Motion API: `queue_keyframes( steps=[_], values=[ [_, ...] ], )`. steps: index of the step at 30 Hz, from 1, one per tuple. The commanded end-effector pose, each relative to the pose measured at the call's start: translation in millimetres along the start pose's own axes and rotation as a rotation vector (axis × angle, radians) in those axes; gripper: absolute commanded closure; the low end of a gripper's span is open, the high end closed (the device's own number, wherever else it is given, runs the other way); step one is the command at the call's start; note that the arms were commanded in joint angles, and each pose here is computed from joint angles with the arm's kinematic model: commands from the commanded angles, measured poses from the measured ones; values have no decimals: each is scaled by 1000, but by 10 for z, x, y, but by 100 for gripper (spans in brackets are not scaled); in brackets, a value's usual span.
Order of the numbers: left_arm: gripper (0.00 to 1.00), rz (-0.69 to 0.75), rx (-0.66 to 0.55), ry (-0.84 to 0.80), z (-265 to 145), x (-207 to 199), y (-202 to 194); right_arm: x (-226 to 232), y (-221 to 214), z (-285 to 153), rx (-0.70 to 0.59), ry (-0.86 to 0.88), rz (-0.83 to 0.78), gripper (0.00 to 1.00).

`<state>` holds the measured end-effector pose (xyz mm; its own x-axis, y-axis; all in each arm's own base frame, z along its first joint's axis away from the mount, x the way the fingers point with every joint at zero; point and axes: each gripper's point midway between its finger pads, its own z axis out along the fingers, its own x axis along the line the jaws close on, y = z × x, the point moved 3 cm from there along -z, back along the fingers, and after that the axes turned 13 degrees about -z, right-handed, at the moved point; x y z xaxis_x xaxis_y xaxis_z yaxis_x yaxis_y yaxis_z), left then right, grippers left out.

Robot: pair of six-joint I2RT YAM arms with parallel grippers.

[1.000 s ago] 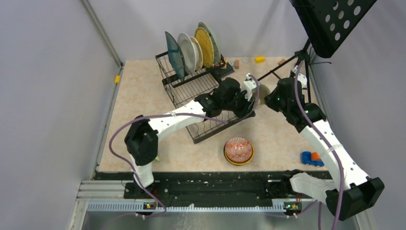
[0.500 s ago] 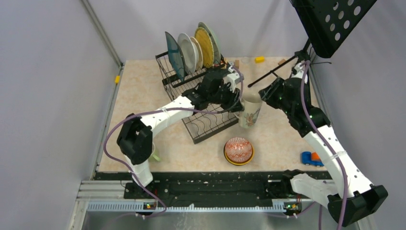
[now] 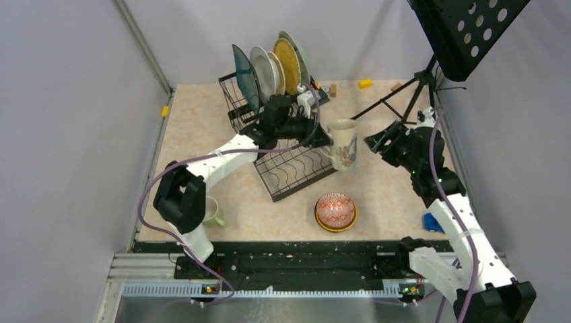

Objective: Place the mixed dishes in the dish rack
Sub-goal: Pick up the cup at the center of the board, then turn the cup upside down in the dish rack.

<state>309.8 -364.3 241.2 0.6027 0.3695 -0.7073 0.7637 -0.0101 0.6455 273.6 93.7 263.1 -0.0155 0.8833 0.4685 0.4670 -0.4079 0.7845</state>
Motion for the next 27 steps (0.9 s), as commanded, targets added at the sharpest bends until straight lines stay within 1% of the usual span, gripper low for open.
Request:
queue_keyframes(
  steps=[1, 4, 8, 13, 17, 22, 27],
  values=[
    [100, 87, -242, -236, -422, -677, 693, 317, -20, -103, -67, 279, 18, 36],
    [100, 67, -270, -250, -495, -713, 753, 327, -117, -129, -103, 347, 44, 28],
    [100, 10, -295, -325, -617, -784, 818, 284, -176, -153, -197, 396, 75, 23],
    [100, 8, -296, -374, -707, -902, 856, 285, -262, -153, -313, 517, 120, 19],
    [100, -10, -294, -431, -777, -1023, 893, 343, -264, -191, -375, 616, 134, 12],
    [100, -40, -286, -481, -814, -1108, 911, 405, -193, -253, -469, 689, 75, 10],
    [100, -56, -285, -499, -829, -1139, 914, 504, -126, -293, -524, 769, 26, 10]
  ],
)
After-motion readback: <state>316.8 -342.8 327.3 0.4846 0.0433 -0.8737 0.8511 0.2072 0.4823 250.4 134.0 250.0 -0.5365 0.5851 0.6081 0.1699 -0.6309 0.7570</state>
